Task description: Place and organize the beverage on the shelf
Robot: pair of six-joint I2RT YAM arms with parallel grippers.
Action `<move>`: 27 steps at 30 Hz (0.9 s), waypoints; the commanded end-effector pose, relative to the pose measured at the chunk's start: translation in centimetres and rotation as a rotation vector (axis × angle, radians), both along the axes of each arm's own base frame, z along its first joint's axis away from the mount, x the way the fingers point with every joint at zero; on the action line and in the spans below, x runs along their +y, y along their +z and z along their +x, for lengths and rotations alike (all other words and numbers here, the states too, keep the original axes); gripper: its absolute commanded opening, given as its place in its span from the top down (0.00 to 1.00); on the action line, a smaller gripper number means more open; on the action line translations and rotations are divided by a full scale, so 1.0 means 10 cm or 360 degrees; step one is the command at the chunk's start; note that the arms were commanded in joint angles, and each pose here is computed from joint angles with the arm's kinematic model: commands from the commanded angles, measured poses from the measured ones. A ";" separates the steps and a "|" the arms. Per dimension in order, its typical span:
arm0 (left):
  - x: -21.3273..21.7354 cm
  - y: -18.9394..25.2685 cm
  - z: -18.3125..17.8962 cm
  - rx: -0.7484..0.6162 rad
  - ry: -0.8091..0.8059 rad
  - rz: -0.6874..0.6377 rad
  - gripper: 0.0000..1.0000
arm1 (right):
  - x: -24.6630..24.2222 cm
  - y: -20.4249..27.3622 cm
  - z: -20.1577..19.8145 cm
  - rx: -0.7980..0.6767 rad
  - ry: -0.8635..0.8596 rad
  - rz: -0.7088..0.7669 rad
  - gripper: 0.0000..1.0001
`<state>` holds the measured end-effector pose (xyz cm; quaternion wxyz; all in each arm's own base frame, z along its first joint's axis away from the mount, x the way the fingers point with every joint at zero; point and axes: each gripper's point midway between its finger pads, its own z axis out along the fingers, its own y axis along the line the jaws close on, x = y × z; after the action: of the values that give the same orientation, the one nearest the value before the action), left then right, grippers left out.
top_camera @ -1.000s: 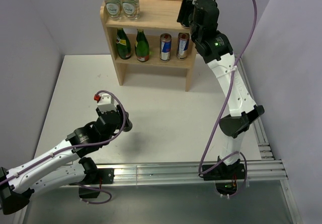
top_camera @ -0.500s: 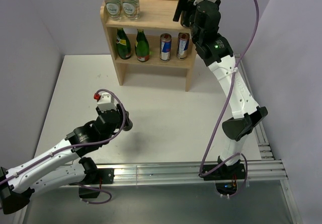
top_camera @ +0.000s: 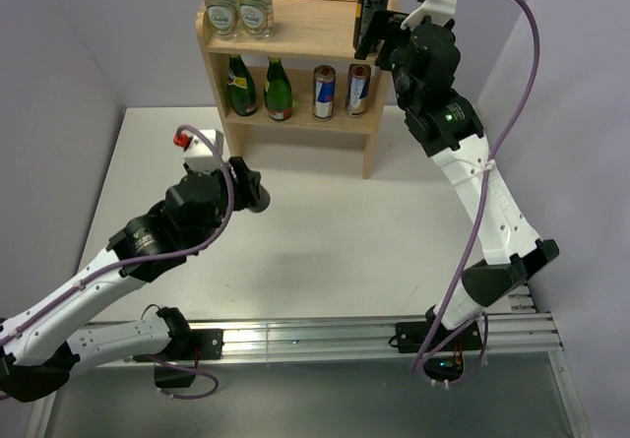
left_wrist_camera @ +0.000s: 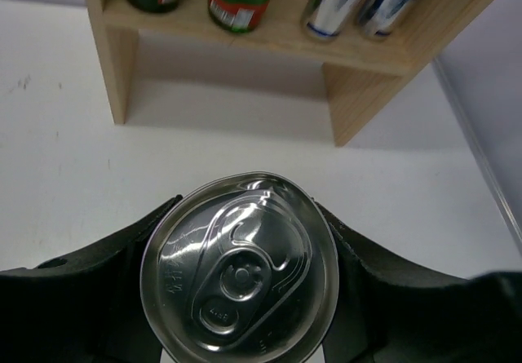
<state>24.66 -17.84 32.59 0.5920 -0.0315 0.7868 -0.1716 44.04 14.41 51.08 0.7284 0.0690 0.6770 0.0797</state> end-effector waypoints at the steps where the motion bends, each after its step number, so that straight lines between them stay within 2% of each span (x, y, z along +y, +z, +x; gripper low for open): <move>1: -0.16 0.86 0.13 -0.0276 -0.0052 -0.0144 1.00 | -0.10 0.22 -0.21 -0.0100 0.0016 0.0081 0.00; 3: -0.19 1.19 0.16 -0.0370 -0.0069 -0.0153 1.00 | -0.12 0.17 -0.30 -0.0092 0.0034 0.0109 0.00; 5: -0.33 1.33 0.29 -0.0421 -0.0092 -0.0072 1.00 | -0.14 0.14 -0.39 -0.0093 0.0045 0.0160 0.00; 6: -0.33 1.65 0.29 -0.0497 -0.0090 -0.0122 1.00 | -0.18 0.05 -0.48 -0.0073 0.0053 0.0167 0.00; 8: -0.53 1.72 0.48 -0.0507 -0.0126 -0.0010 1.00 | -0.18 -0.01 -0.60 -0.0084 0.0092 0.0239 0.00; 10: -0.70 2.03 0.65 -0.0577 -0.0151 0.0002 1.00 | -0.19 -0.19 -0.77 -0.0072 0.0141 0.0296 0.00; 11: -0.61 2.35 0.68 -0.0646 -0.0119 -0.0050 1.00 | -0.22 -0.34 -0.88 -0.0050 0.0156 0.0304 0.00; 13: -0.83 2.30 0.96 -0.0626 -0.0143 0.0019 1.00 | -0.19 -0.49 -1.00 -0.0033 0.0197 0.0355 0.00; 14: -0.76 2.56 1.00 -0.0697 -0.0146 -0.0027 1.00 | -0.22 -0.49 -1.14 -0.0054 0.0227 0.0379 0.00; 15: -0.90 2.43 1.21 -0.0666 -0.0149 0.0018 1.00 | -0.19 -0.78 -1.15 0.0021 0.0236 0.0368 0.00; 18: -0.93 2.59 1.47 -0.0773 -0.0140 -0.0029 1.00 | -0.09 -1.18 -1.34 0.0103 0.0350 0.0429 0.00; 23: -0.89 2.74 1.79 -0.0911 -0.0102 -0.0131 1.00 | 0.06 -1.87 -1.51 0.0272 0.0450 0.0422 0.00; 27: -0.95 2.90 1.85 -0.1039 -0.0109 -0.0190 1.00 | 0.24 -2.20 -1.62 0.0329 0.0533 0.0372 0.00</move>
<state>45.65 -28.20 50.84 0.7127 0.0417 0.6800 -0.1671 28.39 15.51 28.81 0.6101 0.0540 0.7533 0.2394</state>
